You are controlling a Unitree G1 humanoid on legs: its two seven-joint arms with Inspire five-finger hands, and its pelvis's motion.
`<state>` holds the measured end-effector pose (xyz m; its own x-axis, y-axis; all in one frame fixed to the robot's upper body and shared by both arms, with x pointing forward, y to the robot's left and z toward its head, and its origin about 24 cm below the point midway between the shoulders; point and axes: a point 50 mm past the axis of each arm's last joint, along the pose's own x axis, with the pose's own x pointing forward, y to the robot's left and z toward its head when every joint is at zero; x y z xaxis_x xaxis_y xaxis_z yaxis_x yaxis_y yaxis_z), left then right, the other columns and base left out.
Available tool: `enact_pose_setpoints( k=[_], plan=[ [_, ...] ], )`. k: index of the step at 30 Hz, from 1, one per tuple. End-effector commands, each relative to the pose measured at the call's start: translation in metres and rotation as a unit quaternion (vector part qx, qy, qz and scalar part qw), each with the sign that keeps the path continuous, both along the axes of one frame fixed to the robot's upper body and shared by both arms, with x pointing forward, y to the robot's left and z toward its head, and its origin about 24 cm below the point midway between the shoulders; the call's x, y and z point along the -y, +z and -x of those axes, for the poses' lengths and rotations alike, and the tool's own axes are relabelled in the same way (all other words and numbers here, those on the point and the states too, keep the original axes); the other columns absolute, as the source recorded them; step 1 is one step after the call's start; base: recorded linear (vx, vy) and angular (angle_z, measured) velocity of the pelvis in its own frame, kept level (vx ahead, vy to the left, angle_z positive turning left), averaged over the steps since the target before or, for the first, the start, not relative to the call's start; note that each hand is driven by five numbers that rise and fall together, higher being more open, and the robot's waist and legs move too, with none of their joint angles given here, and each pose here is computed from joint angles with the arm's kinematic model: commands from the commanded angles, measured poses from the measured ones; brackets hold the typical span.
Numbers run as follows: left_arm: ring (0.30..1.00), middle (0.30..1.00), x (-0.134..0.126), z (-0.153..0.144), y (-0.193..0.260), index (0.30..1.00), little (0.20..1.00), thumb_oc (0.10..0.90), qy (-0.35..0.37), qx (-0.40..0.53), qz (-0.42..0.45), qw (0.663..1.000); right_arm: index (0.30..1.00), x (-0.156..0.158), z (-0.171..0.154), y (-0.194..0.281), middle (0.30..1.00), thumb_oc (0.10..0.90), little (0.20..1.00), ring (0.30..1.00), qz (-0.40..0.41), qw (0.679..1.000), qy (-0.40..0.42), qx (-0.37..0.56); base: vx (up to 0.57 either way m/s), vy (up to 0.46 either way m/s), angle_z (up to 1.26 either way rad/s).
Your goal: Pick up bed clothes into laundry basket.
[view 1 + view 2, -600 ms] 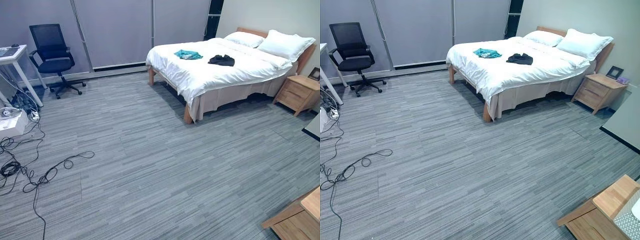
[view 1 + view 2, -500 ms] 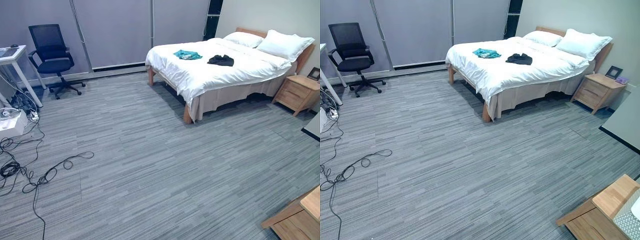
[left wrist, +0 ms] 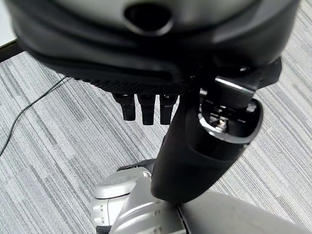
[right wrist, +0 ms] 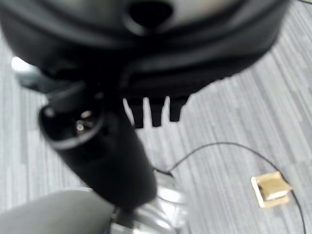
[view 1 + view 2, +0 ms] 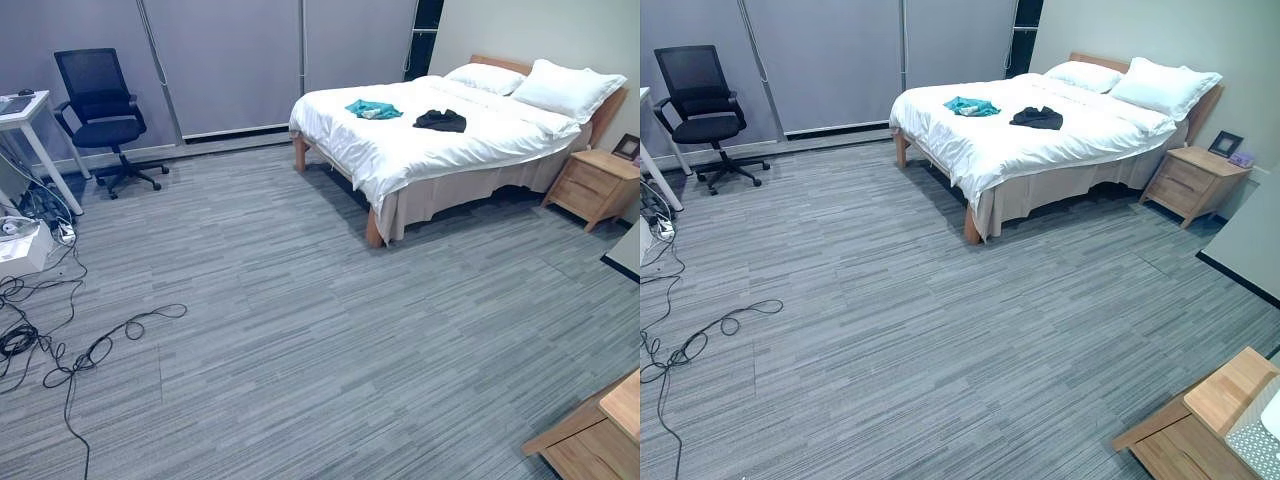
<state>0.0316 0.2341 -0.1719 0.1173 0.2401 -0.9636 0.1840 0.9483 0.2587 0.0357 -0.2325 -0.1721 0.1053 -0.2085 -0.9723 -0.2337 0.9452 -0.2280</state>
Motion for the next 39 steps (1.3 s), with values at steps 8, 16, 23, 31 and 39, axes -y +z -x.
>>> enact_pose_setpoints(
  k=[8,16,23,31,39],
  plan=[
    [0.900,0.900,0.026,-0.003,-0.004,0.900,0.900,0.800,-0.008,-0.010,0.045,0.999,0.900,-0.012,-0.009,-0.001,0.900,0.800,0.900,0.900,-0.021,1.000,-0.008,0.005,0.00,0.000,0.00],
    [0.900,0.900,0.025,-0.004,-0.004,0.900,0.900,0.800,-0.009,-0.009,0.044,0.999,0.900,-0.011,-0.009,-0.001,0.900,0.800,0.900,0.900,-0.019,1.000,-0.011,0.003,0.00,0.000,0.00],
    [0.900,0.900,0.008,-0.040,0.003,0.900,0.900,0.800,0.020,0.050,0.032,0.998,0.900,0.016,-0.059,0.013,0.900,0.800,0.900,0.900,0.001,0.989,-0.100,0.110,0.00,0.004,-0.01],
    [0.900,0.900,-0.006,-0.187,0.075,0.900,0.900,0.800,0.017,0.380,0.024,0.925,0.900,0.016,-0.208,0.111,0.900,0.800,0.900,0.900,0.003,0.885,-0.012,0.466,-0.02,0.011,-0.06],
    [0.900,0.900,0.013,-0.205,0.117,0.900,0.900,0.800,0.032,0.508,0.101,0.855,0.900,-0.013,-0.225,0.159,0.900,0.800,0.900,0.900,-0.060,0.815,0.061,0.574,0.00,0.000,0.00]
  ],
)
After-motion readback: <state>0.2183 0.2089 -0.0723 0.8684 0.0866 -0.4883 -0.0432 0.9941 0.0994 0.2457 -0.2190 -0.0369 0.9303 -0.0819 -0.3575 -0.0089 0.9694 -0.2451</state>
